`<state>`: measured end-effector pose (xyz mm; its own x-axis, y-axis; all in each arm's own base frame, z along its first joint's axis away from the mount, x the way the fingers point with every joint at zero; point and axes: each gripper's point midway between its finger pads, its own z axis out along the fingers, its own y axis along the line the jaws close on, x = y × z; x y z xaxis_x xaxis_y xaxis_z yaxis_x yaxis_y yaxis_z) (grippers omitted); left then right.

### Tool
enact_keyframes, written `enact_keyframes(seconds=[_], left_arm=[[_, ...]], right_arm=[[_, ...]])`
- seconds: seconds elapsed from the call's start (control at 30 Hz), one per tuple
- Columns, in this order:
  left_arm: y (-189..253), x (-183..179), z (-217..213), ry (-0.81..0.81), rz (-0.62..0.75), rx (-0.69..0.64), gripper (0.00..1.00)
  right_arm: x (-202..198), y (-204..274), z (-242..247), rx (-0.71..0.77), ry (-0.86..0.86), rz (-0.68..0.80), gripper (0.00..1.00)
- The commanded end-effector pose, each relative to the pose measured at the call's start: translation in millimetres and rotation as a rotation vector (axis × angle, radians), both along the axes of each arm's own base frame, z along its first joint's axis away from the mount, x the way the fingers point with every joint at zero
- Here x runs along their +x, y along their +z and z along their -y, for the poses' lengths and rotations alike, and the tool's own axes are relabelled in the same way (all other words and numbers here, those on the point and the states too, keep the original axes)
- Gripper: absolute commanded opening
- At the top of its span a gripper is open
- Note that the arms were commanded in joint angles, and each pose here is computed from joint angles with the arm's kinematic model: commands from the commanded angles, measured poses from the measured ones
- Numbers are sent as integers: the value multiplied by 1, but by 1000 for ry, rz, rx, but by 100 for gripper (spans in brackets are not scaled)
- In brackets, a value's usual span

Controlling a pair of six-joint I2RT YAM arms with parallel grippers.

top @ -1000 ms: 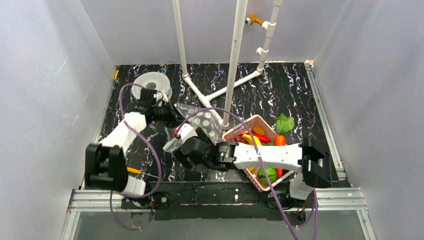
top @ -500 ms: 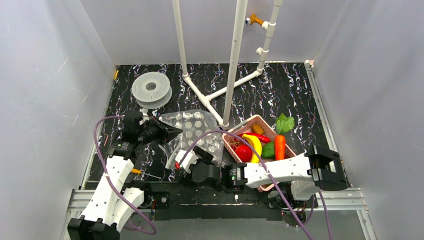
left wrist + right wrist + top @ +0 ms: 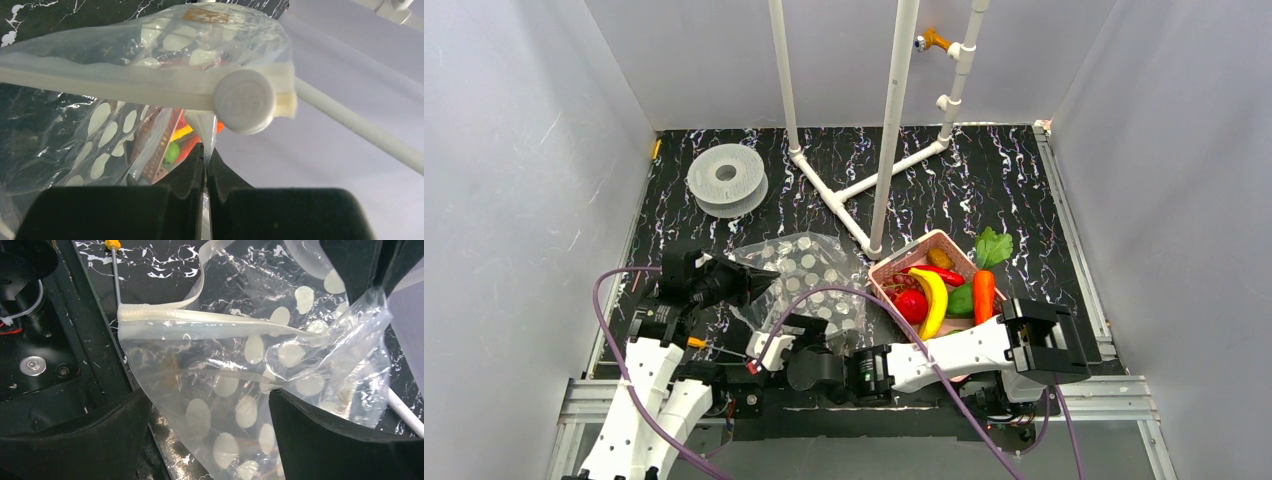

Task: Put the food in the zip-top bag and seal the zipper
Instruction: Pick up the zipper food storage bag at the center of the board.

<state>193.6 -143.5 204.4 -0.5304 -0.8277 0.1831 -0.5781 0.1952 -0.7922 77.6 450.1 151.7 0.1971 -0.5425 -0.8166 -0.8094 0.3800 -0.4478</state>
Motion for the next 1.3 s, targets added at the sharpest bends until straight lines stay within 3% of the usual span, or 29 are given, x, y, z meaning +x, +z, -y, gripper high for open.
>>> enact_keyframes(seconds=[0.0, 0.03, 0.07, 0.1, 0.13, 0.2, 0.27, 0.33, 0.4, 0.5, 0.63, 0.77, 0.97, 1.27], left_arm=[[2, -6, -3, 29, -38, -2, 0], [2, -6, -3, 26, -33, 1, 0], [2, -6, -3, 22, -29, 6, 0], [1, -6, -3, 16, -23, 14, 0], [1, -6, -4, 13, -20, 24, 0], [0, -7, -6, 9, -15, 46, 1], [5, -6, -10, 9, 22, 82, 22], [20, 0, -14, -7, 110, 134, 55], [37, 2, -20, -37, 185, 219, 79], [59, 2, -29, -98, 252, 352, 90], [68, -6, -44, -131, 295, 484, 89], [59, -18, -64, -64, 320, 575, 78], [41, -29, -63, -63, 287, 548, 68], [21, -22, -58, -44, 215, 499, 68]], right_arm=[[7, 43, -15, 114, -46, 58, 84], [5, 41, -15, 116, -35, 56, 66], [4, 43, -15, 122, -23, 51, 32], [3, 43, -13, 133, -20, 45, 10], [3, 44, -11, 145, -19, 36, 2], [1, 46, -7, 158, -10, 16, 1], [-2, 45, -4, 171, -3, -9, 1], [-3, 42, 0, 183, 2, -29, 1], [-2, 39, 4, 191, 0, -51, 1], [0, 43, 10, 240, -1, -104, 1], [10, 49, 20, 300, -18, -148, 1], [20, 60, 35, 381, -32, -218, 1], [24, 63, 44, 418, -48, -245, 1], [27, 63, 51, 429, -55, -258, 1]])
